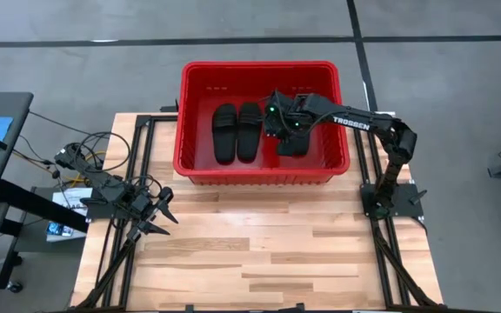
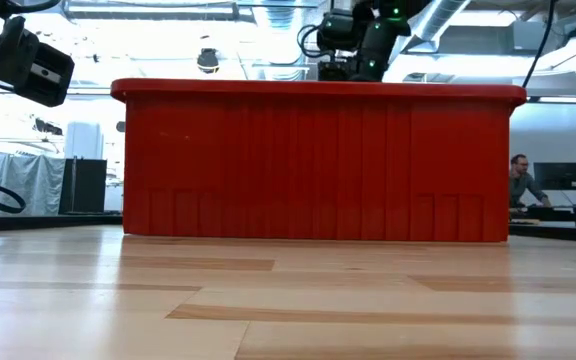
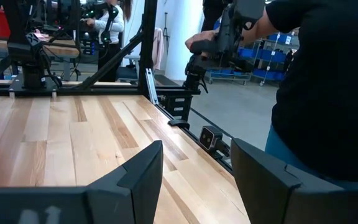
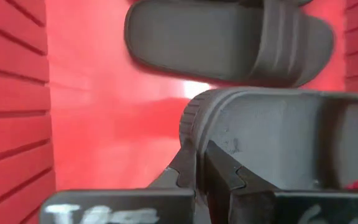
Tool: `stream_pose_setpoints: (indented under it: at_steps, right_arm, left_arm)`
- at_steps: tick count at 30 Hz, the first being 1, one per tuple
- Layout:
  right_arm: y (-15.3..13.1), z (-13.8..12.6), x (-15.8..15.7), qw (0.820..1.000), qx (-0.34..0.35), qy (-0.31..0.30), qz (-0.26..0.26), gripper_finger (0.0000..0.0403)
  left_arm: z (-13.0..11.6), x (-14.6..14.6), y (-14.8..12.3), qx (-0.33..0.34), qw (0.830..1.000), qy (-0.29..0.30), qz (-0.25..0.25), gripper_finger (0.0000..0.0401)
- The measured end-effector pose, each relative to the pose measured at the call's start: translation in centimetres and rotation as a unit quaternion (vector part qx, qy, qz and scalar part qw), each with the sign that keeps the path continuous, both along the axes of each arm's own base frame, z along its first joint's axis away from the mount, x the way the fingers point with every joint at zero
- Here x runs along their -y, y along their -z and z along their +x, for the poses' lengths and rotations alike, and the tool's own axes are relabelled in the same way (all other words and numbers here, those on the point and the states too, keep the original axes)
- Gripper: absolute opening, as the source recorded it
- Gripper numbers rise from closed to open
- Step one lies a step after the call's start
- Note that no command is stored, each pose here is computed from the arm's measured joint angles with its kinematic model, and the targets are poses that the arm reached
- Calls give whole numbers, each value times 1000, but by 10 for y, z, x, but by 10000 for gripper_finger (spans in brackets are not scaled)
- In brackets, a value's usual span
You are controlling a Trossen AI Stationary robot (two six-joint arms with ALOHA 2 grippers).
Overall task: Pick and place slides into bin
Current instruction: Put the black slide into the red container
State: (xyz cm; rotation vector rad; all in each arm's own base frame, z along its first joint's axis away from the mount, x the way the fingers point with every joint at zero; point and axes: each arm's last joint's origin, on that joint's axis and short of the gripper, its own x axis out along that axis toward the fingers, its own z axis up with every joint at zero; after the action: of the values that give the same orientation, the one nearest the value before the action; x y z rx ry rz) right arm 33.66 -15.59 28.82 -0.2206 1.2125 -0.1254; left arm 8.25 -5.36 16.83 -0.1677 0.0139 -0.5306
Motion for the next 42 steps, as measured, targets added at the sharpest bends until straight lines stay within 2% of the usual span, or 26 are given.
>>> stream_pose_setpoints:
  at_steps: [6,25,42]
  right_arm:
    - [12,0,-2,1000,-6,-6,12,0]
    - [12,-2,9,1000,9,-9,15,0]
    - [75,21,22,997,-60,-18,46,0]
  left_arm:
    - [0,0,0,0,1000,0,0,178]
    - [0,0,0,0,1000,0,0,178]
    - [0,0,0,0,1000,0,0,178]
